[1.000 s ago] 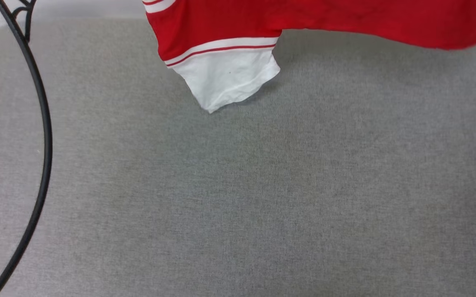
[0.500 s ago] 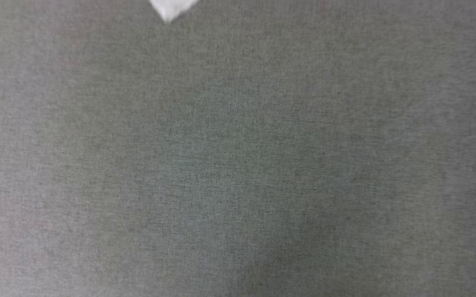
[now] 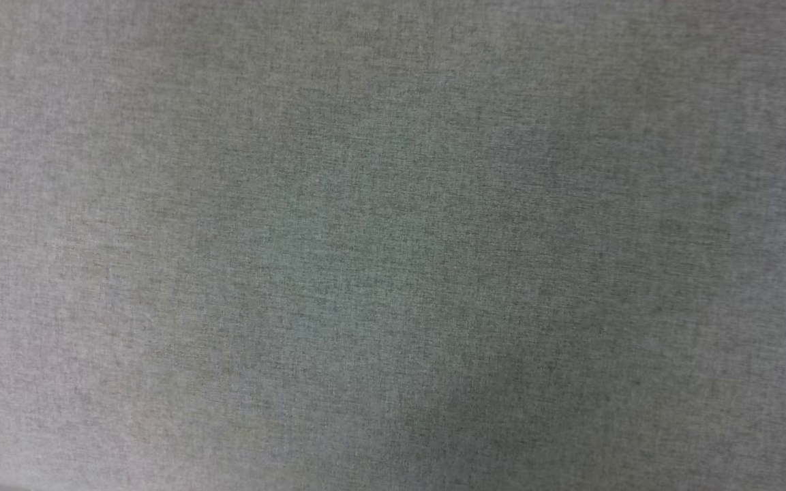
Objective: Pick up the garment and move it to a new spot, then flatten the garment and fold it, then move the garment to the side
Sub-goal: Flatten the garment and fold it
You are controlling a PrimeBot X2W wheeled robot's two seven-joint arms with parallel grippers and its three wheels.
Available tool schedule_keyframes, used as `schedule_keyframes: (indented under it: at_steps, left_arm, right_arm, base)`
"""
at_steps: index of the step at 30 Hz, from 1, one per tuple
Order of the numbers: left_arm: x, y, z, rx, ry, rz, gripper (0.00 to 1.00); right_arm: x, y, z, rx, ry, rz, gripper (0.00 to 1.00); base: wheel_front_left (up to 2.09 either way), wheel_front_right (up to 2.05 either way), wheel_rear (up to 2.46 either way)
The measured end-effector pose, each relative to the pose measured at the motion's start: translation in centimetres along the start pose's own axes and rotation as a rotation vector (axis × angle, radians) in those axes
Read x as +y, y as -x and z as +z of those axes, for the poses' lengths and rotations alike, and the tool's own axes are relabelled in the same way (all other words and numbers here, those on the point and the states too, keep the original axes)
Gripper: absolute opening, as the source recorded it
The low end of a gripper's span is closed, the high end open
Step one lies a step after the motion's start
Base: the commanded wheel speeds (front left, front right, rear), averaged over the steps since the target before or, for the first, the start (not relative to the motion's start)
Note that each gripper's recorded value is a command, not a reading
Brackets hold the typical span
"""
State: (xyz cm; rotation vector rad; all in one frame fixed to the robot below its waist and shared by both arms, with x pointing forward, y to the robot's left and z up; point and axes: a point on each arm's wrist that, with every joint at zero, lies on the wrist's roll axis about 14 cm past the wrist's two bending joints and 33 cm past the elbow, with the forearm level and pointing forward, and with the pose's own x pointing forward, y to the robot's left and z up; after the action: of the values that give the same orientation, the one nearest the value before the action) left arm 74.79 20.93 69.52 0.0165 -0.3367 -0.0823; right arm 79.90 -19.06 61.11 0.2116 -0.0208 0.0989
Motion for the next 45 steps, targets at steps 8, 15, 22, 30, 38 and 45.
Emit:
schedule_keyframes:
  at_steps: [8,15,22,30,38,45]
  left_arm:
    - [-2.0,1.6,-5.5,0.091,0.044,-0.07,0.0]
    - [-4.1,3.7,-8.3,0.107,0.142,-0.125,0.0]
    - [-3.5,8.1,-10.3,0.113,0.248,-0.115,0.0]
    - [-5.2,14.8,-12.6,0.177,0.338,-0.131,0.0]
    - [-5.0,20.0,-12.2,0.207,0.385,-0.072,0.0]
    - [-6.0,22.8,-11.0,0.209,0.399,-0.074,0.0]
  right_arm:
    - [-1.6,1.2,-6.8,0.088,-0.058,-0.019,0.0]
    - [-2.3,3.8,-10.8,0.132,-0.095,0.002,0.0]
    - [-4.1,7.9,-13.9,0.175,-0.135,-0.004,0.0]
    - [-5.7,12.7,-14.6,0.185,-0.166,-0.02,0.0]
    - [-5.6,16.9,-13.6,0.174,-0.196,-0.018,0.0]
    - [-6.0,20.6,-13.0,0.178,-0.199,-0.032,0.0]
  base:
    - [0.0,0.0,0.0]
    - [0.0,0.0,0.0]
    - [0.0,0.0,0.0]
    - [0.0,0.0,0.0]
    - [0.0,0.0,0.0]
    - [0.0,0.0,0.0]
